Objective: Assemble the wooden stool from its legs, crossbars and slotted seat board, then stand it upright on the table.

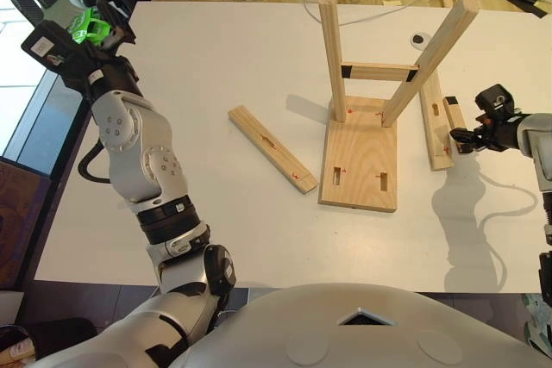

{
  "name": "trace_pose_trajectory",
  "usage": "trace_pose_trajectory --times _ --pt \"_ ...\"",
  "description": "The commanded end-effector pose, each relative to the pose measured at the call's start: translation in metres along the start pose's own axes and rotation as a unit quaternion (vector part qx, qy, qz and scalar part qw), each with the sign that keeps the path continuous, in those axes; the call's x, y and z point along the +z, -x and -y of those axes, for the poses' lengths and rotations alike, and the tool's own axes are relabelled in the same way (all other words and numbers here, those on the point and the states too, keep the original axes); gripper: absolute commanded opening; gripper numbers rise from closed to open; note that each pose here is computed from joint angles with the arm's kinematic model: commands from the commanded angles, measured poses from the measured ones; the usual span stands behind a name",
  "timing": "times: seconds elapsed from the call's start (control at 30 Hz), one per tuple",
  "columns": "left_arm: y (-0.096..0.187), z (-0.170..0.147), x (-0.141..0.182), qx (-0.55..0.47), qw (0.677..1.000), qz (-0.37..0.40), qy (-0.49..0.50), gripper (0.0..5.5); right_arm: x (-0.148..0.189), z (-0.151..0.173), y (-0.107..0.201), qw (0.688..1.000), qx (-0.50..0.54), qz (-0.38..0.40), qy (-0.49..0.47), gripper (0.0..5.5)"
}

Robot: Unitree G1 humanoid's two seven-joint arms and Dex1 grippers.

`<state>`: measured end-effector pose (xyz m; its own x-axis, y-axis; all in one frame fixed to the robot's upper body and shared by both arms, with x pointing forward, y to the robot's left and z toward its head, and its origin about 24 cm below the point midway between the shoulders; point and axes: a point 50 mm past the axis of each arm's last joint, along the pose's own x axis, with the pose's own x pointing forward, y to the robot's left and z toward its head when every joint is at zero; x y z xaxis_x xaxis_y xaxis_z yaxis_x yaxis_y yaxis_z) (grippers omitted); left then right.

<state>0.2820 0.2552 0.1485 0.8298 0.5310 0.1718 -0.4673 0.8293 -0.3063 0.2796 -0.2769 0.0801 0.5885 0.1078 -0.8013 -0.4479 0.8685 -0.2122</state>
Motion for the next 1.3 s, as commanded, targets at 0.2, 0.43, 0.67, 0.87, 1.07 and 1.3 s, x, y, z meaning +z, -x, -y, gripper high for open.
trace_pose_trajectory --times 0.2,0.43,0.67,0.87,1.07,1.3 --pt "0.000 0.000 -0.003 0.002 1.000 -0.010 -0.002 4.80 0.001 -0.002 0.006 1.000 -0.010 0.004 0.027 3.32" --pt "0.002 0.000 -0.003 0.007 1.000 -0.009 0.003 4.80 -0.002 0.004 0.001 0.998 -0.024 -0.009 -0.054 3.32" --pt "0.004 0.001 -0.003 0.005 1.000 -0.012 0.008 4.80 -0.020 0.007 -0.006 0.979 -0.054 -0.068 -0.187 3.32" --pt "0.002 0.000 -0.002 0.004 1.000 -0.012 0.008 4.80 -0.030 0.001 -0.015 0.965 -0.015 -0.107 -0.238 3.32" --pt "0.002 -0.001 -0.002 0.005 1.000 -0.013 0.006 4.80 -0.037 -0.007 -0.017 0.950 0.002 -0.144 -0.278 2.55" --pt "0.002 -0.001 -0.001 0.010 1.000 -0.009 0.009 4.80 -0.035 -0.010 -0.015 0.946 -0.003 -0.152 -0.284 1.34"
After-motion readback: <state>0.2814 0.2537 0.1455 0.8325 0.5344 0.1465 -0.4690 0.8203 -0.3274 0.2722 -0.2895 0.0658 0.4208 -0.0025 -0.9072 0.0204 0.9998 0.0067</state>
